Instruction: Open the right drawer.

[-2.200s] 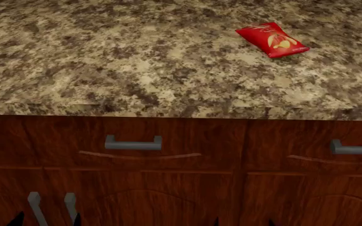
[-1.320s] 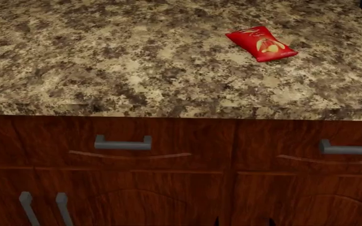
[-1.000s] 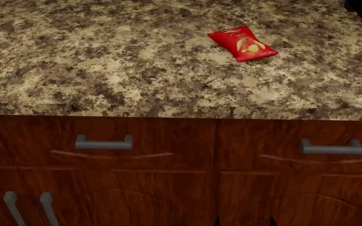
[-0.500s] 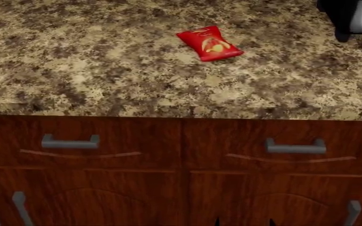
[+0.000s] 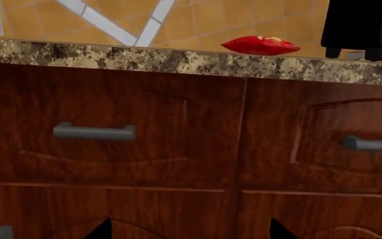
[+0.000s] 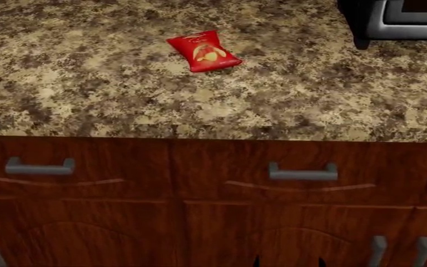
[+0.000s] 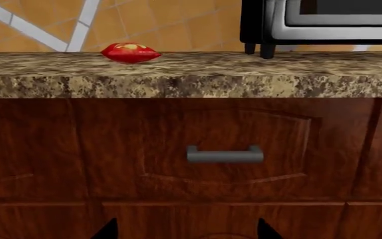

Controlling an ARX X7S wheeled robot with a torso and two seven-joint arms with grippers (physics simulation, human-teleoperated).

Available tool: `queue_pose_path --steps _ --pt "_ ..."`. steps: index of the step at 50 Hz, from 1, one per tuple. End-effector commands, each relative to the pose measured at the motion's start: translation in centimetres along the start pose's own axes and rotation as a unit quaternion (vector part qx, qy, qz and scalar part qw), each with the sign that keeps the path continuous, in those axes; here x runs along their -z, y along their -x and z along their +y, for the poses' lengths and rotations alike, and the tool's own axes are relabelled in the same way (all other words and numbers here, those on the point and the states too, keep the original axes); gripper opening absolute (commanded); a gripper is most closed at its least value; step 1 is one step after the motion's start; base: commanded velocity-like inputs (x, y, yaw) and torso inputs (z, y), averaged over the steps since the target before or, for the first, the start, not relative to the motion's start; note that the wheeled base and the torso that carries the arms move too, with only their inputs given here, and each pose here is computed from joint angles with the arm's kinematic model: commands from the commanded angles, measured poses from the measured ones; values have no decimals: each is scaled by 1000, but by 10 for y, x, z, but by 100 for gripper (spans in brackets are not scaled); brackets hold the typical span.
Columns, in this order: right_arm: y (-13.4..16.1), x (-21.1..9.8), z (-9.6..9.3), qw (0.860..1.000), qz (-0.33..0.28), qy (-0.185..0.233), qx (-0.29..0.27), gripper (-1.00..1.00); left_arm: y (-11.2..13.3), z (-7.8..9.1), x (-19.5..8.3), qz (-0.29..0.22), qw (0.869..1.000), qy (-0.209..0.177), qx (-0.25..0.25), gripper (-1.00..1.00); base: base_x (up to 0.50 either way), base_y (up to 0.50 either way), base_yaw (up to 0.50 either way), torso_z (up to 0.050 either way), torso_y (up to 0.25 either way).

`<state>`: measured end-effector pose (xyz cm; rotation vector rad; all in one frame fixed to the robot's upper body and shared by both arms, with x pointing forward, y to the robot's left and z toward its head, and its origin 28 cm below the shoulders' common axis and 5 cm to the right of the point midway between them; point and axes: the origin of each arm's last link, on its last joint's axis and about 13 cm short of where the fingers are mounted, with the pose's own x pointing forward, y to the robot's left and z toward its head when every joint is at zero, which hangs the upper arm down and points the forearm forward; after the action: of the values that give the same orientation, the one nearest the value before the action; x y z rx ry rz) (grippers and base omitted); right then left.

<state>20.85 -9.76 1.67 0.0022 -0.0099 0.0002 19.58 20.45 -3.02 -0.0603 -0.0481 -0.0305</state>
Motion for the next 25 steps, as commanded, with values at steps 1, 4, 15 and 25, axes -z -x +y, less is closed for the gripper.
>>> queue_pose_path --steps 1,4,15,25 --pt "0 1 0 1000 0 0 0 100 0 0 0 0 1000 -2 0 100 0 -258 0 0 0" --pt "1 2 0 1000 0 0 0 100 0 0 0 -1 1000 -1 0 100 0 -260 0 0 0" --pt "0 5 -1 1000 2 0 0 100 0 -1 0 -2 1000 -6 0 100 0 -259 0 0 0" --pt "-2 8 -2 1000 2 0 1 100 0 -1 -1 -2 1000 -5 0 100 0 -258 0 0 0"
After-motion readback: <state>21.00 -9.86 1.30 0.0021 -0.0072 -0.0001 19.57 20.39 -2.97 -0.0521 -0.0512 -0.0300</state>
